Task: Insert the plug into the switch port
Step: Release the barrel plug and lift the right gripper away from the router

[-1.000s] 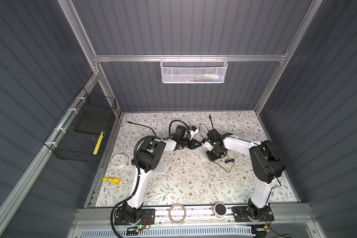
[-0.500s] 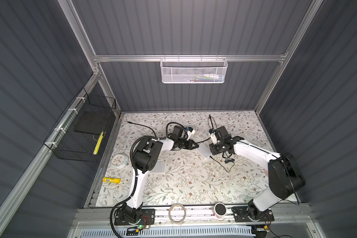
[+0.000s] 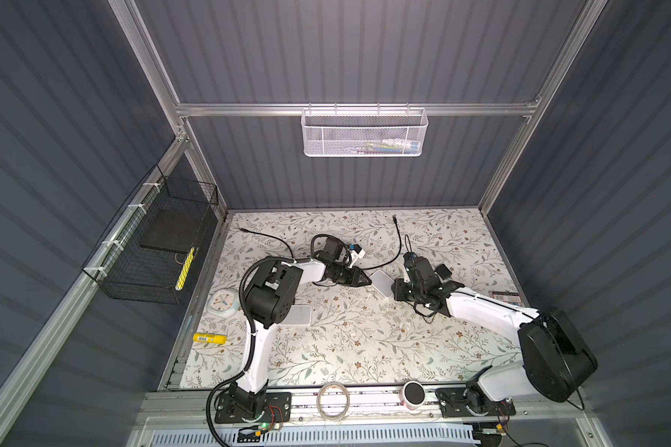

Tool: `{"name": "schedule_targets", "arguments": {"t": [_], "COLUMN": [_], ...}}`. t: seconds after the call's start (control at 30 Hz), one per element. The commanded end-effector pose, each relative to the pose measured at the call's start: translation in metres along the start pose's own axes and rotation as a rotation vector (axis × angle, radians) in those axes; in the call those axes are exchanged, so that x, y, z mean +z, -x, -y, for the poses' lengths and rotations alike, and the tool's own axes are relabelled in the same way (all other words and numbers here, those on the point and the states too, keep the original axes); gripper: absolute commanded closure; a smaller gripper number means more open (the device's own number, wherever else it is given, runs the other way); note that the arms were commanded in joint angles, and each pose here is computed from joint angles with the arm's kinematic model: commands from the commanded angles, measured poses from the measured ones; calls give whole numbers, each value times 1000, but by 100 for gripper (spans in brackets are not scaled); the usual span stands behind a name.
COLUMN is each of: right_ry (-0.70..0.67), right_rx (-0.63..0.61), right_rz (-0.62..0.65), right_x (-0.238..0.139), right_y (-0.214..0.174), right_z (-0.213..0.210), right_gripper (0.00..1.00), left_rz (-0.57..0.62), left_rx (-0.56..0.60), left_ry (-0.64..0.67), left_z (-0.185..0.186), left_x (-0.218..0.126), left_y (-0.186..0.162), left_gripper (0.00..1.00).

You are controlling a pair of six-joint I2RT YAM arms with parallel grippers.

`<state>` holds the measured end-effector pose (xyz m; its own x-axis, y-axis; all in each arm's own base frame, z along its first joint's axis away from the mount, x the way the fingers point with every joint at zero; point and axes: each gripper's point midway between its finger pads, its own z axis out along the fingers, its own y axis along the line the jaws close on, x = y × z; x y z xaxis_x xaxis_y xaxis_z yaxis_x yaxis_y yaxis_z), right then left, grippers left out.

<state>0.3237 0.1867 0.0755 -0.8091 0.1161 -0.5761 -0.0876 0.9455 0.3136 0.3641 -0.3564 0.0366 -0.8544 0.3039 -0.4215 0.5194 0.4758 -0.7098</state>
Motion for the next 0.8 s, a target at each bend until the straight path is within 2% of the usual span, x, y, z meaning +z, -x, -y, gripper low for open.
{"name": "schedule_targets", "arguments": {"t": [0.0, 0.17, 0.3, 0.47, 0.77], "right_ry": [32, 86, 66, 68, 76], "right_rx": [155, 198, 249, 300, 371], "right_rz": [78, 23, 13, 9, 10], "right_x": [3, 11, 17, 27, 47], "right_y": [7, -8, -22, -28, -34], "right_z": [-5, -12, -1, 3, 10], "right_gripper": [69, 69, 69, 68, 67], "left_rz": [-41, -11, 14, 4, -34], "left_rx": [15, 45, 68, 71, 64], "left_ry": [9, 16, 36, 46, 38], "left_z": [10, 18, 23, 19, 10], "left_x": [-4, -4, -11, -7, 16], "left_y": [-2, 17, 28, 34, 30], "left_gripper": [66, 67, 66, 57, 50]}}
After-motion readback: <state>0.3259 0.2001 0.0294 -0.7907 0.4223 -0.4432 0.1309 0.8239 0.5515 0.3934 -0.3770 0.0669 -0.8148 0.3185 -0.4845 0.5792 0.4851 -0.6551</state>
